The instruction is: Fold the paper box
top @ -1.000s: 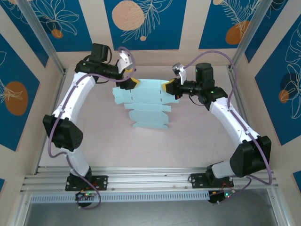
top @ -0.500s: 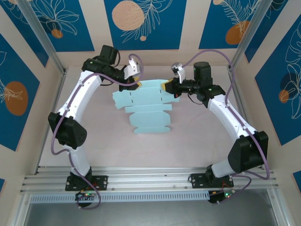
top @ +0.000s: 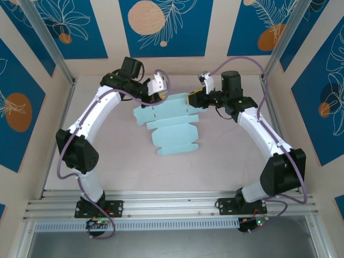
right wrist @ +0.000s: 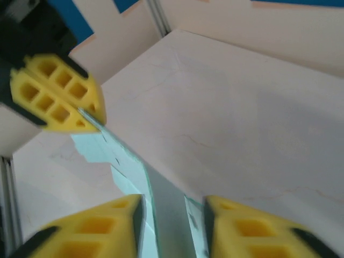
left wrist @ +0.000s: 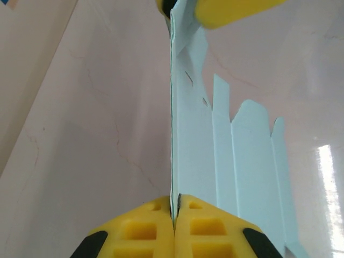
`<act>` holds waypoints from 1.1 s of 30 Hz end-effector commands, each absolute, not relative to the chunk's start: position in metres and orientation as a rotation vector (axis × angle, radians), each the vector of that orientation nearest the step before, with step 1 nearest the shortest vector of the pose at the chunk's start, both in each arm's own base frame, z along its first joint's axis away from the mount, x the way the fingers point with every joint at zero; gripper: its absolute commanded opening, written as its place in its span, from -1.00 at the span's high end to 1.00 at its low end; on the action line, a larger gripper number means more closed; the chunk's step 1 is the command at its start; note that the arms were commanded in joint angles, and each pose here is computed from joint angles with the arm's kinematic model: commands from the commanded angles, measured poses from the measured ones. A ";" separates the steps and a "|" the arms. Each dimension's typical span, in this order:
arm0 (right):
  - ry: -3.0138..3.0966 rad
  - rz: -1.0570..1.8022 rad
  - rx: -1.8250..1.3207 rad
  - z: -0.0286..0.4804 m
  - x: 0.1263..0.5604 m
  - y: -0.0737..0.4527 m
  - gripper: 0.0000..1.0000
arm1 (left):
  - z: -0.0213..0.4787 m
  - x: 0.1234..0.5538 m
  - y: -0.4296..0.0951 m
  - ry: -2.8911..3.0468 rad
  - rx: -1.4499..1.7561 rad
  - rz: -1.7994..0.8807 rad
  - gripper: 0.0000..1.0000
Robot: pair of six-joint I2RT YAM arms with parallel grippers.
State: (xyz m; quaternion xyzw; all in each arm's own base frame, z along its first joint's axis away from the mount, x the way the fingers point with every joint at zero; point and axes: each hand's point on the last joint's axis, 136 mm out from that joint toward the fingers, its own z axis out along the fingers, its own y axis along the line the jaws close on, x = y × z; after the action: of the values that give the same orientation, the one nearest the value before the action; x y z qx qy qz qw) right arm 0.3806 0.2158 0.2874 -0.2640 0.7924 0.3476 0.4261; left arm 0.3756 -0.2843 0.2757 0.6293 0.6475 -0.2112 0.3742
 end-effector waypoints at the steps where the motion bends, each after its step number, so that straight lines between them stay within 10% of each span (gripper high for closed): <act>1: 2.045 0.816 -0.541 0.281 0.385 0.198 -0.19 | 0.279 0.380 -0.288 1.598 1.590 -0.404 1.00; 8: 2.133 0.790 -0.242 0.272 0.381 0.158 -0.40 | 0.251 0.372 -0.296 1.530 1.566 -0.234 1.00; 33: 2.486 0.720 0.167 0.198 0.352 0.155 -0.20 | 0.176 0.387 -0.336 1.157 1.439 0.546 1.00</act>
State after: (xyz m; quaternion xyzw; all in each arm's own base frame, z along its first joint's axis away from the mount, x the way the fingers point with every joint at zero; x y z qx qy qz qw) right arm 0.3463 0.1567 0.2051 0.0395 0.9135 0.2848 0.2877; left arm 0.3747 -0.3376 0.1479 0.6501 0.5204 0.1691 0.5272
